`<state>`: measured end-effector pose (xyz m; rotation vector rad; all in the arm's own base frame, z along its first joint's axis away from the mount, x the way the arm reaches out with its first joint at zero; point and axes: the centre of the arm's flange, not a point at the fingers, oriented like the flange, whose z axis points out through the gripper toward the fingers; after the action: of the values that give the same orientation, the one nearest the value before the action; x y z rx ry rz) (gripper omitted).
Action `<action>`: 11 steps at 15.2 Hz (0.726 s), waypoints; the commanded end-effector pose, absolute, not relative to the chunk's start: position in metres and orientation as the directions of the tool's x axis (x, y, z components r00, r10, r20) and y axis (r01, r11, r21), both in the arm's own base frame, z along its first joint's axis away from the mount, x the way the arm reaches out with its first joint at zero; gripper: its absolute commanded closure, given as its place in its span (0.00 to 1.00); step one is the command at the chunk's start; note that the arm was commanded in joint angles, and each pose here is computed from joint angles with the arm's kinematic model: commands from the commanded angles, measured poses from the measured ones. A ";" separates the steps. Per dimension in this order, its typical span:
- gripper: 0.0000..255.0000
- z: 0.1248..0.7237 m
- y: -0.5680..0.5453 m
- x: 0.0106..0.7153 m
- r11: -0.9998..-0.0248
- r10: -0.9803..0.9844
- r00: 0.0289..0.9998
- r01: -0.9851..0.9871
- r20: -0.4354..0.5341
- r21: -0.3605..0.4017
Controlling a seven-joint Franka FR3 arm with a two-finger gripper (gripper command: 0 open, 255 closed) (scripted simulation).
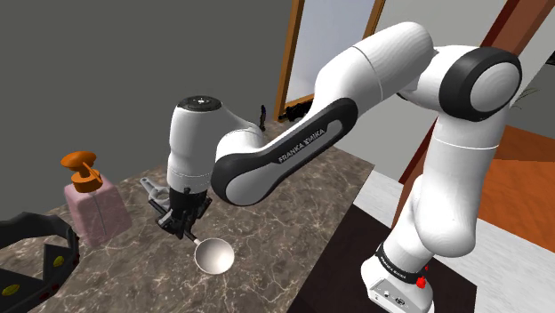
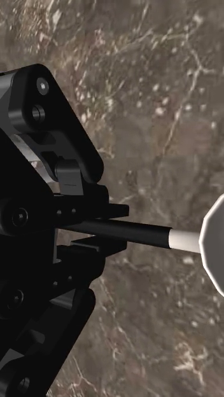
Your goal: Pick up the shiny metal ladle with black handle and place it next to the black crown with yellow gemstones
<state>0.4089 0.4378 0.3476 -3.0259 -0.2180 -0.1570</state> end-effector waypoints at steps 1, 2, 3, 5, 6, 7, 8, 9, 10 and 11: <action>1.00 0.345 0.438 0.408 -0.984 0.137 0.984 0.148 0.111 -0.096; 1.00 0.345 0.438 0.408 -0.984 0.137 0.984 0.148 0.111 -0.096; 1.00 0.345 0.438 0.408 -0.984 0.137 0.984 0.148 0.111 -0.096; 1.00 0.345 0.438 0.408 -0.984 0.137 0.984 0.148 0.111 -0.096; 1.00 0.345 0.438 0.408 -0.984 0.137 0.984 0.148 0.111 -0.096; 0.00 0.345 0.438 0.408 -0.984 0.137 0.984 0.148 0.111 -0.096; 0.00 0.345 0.438 0.408 -0.984 0.137 0.984 0.148 0.111 -0.096; 0.00 0.345 0.438 0.408 -0.984 0.137 0.984 0.148 0.111 -0.096; 0.00 0.345 0.438 0.408 -0.984 0.137 0.984 0.148 0.111 -0.096; 0.00 0.345 0.438 0.408 -0.984 0.137 0.984 0.148 0.111 -0.096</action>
<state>0.4084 0.4384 0.3451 -3.0255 -0.2182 -0.1576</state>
